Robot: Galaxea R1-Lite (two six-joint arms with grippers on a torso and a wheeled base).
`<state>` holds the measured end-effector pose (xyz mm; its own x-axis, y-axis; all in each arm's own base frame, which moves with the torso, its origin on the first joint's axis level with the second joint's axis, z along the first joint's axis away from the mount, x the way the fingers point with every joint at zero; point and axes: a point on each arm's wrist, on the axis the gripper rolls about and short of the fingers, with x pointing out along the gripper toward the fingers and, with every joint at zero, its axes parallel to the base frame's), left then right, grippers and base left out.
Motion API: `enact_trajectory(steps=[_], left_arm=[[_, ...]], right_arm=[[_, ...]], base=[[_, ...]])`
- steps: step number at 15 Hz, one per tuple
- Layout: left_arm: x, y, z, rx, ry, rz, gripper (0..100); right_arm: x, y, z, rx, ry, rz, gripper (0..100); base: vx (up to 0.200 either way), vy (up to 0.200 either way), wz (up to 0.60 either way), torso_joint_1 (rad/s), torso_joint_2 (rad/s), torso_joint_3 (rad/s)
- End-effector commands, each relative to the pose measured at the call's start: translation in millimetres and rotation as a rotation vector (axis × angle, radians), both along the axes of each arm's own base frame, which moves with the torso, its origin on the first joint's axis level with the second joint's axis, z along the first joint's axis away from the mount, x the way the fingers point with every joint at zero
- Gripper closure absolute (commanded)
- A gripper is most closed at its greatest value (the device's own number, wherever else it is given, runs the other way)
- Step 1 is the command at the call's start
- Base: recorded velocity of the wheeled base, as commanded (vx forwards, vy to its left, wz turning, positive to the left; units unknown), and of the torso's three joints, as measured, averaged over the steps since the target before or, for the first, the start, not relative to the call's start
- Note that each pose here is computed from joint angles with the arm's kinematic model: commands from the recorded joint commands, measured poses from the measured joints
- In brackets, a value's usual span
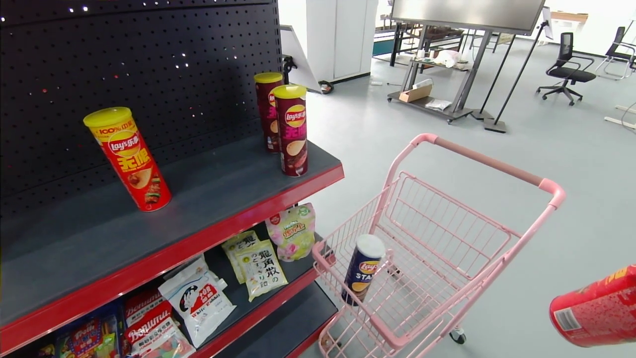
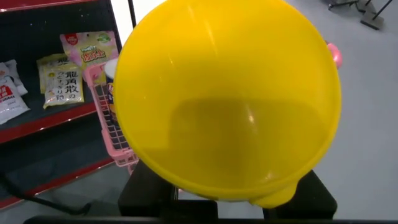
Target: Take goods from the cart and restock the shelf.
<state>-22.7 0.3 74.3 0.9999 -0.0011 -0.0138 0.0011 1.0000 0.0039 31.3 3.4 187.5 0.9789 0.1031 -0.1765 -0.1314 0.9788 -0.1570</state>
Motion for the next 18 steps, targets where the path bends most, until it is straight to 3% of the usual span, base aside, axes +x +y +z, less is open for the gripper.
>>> enact_trajectory(steps=[1,12,18], left_arm=[[0,0.0,0.0,-0.001,0.000,0.001,0],[0,0.0,0.0,0.001,0.000,0.001,0],[0,0.0,0.0,0.001,0.000,0.001,0]], right_arm=[[1,0,-1,-0.002,0.005,0.001,100],[2,0,-9,-0.039,0.026,0.006,100],[-4,0,-13,-0.060,0.011,0.010,100]], base=[[0.000,0.000,0.00,0.163,-0.38,-0.212],[0.000,0.000,0.00,0.127,-0.29,-0.162],[0.000,0.000,0.60,0.009,0.00,-0.005]])
